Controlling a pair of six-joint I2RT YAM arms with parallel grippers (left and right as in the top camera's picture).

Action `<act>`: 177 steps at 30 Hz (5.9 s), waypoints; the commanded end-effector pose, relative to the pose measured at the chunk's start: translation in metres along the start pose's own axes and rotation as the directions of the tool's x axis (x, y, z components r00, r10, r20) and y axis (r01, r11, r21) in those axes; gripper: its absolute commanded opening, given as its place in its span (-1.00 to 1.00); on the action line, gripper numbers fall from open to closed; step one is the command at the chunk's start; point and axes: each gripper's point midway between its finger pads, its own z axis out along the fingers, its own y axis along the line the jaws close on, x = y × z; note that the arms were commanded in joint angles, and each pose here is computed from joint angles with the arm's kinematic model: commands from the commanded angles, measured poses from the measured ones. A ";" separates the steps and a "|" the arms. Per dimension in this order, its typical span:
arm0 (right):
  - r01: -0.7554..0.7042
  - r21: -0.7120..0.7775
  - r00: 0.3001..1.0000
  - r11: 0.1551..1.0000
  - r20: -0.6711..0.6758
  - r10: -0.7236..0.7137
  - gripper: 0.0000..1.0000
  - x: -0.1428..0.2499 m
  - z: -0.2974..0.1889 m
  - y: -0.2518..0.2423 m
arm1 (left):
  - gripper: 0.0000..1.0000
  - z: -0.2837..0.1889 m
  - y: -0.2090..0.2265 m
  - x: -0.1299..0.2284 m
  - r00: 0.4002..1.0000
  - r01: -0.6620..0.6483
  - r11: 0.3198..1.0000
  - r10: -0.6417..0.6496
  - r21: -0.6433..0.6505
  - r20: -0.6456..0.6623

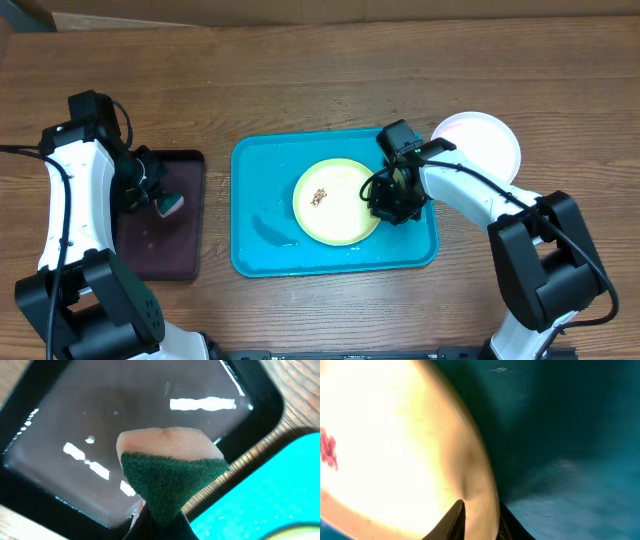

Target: Clean dirty plates on tray and stack at the side

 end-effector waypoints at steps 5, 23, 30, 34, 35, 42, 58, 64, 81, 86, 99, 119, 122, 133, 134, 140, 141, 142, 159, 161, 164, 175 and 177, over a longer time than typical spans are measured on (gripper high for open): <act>0.100 -0.047 0.995 0.994 0.019 -0.099 -0.21 0.000 0.003 0.015 | -0.92 0.003 -0.011 0.005 0.997 -0.068 0.996 0.070 0.066 -0.030; -0.030 0.020 0.997 0.999 0.067 0.029 -0.93 -0.018 0.020 0.001 | -0.92 -0.001 -0.059 0.030 0.959 -0.256 0.933 0.278 0.252 -0.057; 0.130 -0.119 0.986 0.984 0.124 -0.115 -0.93 -0.031 0.018 0.037 | -0.91 -0.005 -0.097 0.064 0.871 -0.446 0.828 0.489 0.339 -0.050; 0.253 -0.137 0.962 0.958 0.145 -0.233 -0.93 -0.032 0.017 0.045 | -0.92 -0.004 -0.106 0.085 0.832 -0.497 0.798 0.550 0.342 -0.076; 0.265 -0.139 0.958 0.954 0.147 -0.245 -0.93 -0.032 0.017 0.045 | -0.92 -0.004 -0.109 0.091 0.822 -0.508 0.791 0.563 0.343 -0.082; 0.281 -0.114 0.951 0.953 0.167 -0.260 -0.93 -0.036 0.017 0.043 | -0.91 -0.004 -0.140 0.133 0.729 -0.615 0.700 0.681 0.364 -0.078; 0.269 -0.093 0.956 0.959 0.144 -0.254 -0.93 -0.032 0.019 0.037 | -0.92 0.065 -0.185 0.207 0.676 -0.638 0.679 0.720 0.363 -0.157; 0.264 -0.090 0.958 0.960 0.136 -0.251 -0.93 -0.030 0.019 0.035 | -0.92 0.078 -0.187 0.213 0.661 -0.647 0.673 0.729 0.359 -0.176; 0.263 -0.043 0.959 0.964 0.120 -0.256 -0.93 -0.029 0.018 0.025 | -0.92 0.079 -0.198 0.210 0.668 -0.650 0.662 0.732 0.374 -0.135; 0.246 -0.026 0.967 0.969 0.076 -0.243 -0.93 -0.022 0.018 0.014 | -0.92 0.078 -0.199 0.215 0.657 -0.659 0.652 0.742 0.376 -0.135; 0.259 -0.024 0.963 0.966 0.082 -0.257 -0.93 -0.023 0.018 0.015 | -0.92 0.079 -0.200 0.224 0.675 -0.637 0.678 0.721 0.366 -0.160; 0.249 -0.002 0.958 0.968 0.145 -0.246 -0.93 -0.038 0.016 0.016 | -0.91 0.127 -0.121 0.165 0.728 -0.679 0.712 0.684 -0.179 -0.039; 0.247 0.015 0.957 0.969 0.152 -0.246 -0.93 -0.040 0.016 0.013 | -0.91 0.112 -0.107 0.144 0.732 -0.648 0.689 0.681 -0.325 -0.015; 0.246 0.017 0.957 0.969 0.155 -0.246 -0.93 -0.040 0.016 0.013 | -0.92 0.059 -0.164 0.146 0.754 -0.647 0.743 0.657 -0.171 0.002; 0.246 0.017 0.957 0.969 0.155 -0.246 -0.93 -0.040 0.016 0.013 | -0.91 0.059 -0.179 0.161 0.745 -0.667 0.743 0.667 -0.060 -0.019; 0.249 0.015 0.956 0.969 0.160 -0.248 -0.93 -0.041 0.016 0.014 | -0.92 0.053 -0.242 0.222 0.691 -0.641 0.648 0.720 0.412 -0.058; 0.248 0.015 0.956 0.969 0.159 -0.247 -0.93 -0.041 0.016 0.014 | -0.91 0.056 -0.244 0.224 0.700 -0.629 0.654 0.712 0.421 -0.059; 0.247 0.015 0.956 0.969 0.158 -0.247 -0.93 -0.041 0.016 0.014 | -0.91 0.060 -0.244 0.225 0.711 -0.619 0.665 0.701 0.418 -0.062; 0.239 0.025 0.960 0.971 0.144 -0.240 -0.93 -0.038 0.016 0.011 | -0.92 0.133 -0.162 0.148 0.815 -0.578 0.806 0.579 -0.125 -0.031; 0.239 0.024 0.960 0.971 0.145 -0.240 -0.93 -0.038 0.016 0.011 | -0.91 0.126 -0.147 0.128 0.829 -0.541 0.806 0.559 -0.242 0.008; 0.239 0.024 0.960 0.971 0.147 -0.240 -0.93 -0.039 0.016 0.011 | -0.91 0.108 -0.125 0.103 0.865 -0.435 0.811 0.497 -0.391 0.067; 0.255 0.041 0.960 0.966 0.110 -0.258 -0.93 -0.030 0.017 0.006 | -0.91 0.041 -0.118 0.076 0.944 -0.223 0.879 0.303 -0.421 0.132; 0.255 0.038 0.959 0.966 0.117 -0.258 -0.93 -0.031 0.012 0.009 | -0.91 0.027 -0.121 0.074 0.950 -0.202 0.905 0.274 -0.375 0.150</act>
